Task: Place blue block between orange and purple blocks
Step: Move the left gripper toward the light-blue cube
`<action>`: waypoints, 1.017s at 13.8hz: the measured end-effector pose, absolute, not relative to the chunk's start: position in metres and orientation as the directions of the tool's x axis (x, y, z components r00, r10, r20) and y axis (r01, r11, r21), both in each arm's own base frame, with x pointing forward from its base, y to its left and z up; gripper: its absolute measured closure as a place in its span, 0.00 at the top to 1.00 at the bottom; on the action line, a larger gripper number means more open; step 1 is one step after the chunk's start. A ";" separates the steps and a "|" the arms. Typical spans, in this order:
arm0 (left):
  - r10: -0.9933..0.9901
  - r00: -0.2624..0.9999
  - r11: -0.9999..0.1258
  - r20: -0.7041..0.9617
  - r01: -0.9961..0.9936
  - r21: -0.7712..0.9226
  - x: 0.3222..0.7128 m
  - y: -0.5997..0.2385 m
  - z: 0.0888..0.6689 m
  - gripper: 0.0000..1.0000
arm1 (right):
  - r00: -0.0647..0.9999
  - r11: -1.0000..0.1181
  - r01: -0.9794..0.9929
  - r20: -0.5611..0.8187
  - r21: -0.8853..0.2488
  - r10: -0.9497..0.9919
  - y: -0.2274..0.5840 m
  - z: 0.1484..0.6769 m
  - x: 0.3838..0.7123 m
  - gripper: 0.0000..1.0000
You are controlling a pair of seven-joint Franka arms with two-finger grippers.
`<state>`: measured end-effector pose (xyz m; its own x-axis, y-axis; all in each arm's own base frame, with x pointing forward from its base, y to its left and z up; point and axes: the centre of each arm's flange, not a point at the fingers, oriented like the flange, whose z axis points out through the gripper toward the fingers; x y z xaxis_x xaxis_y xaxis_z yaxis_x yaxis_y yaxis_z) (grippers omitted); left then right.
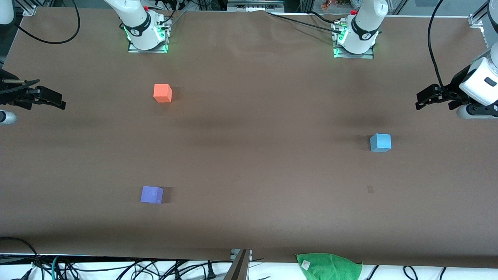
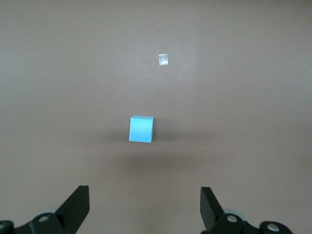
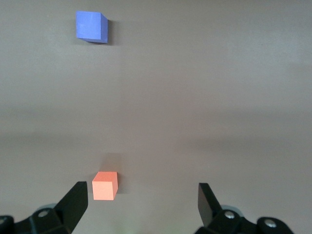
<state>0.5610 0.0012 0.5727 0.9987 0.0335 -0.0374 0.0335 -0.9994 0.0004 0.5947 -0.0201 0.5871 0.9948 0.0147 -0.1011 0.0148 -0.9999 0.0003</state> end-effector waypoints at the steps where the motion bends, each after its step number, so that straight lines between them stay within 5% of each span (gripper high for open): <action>1: 0.034 0.999 -0.999 -0.037 0.034 0.000 0.561 0.001 0.573 1.00 | 0.995 -1.000 0.015 -0.101 0.000 0.015 -0.020 0.587 0.595 1.00; 14: 0.033 0.999 -0.999 -0.032 0.033 0.001 0.561 0.001 0.575 1.00 | 0.995 -1.000 0.015 -0.102 0.000 0.015 -0.020 0.586 0.595 1.00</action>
<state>0.5615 0.0012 0.5754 0.9989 0.0334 -0.0317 0.0335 -0.9994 0.0005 0.5950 -0.0201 0.5864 0.9947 0.0146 -0.1020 0.0148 -0.9999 0.0003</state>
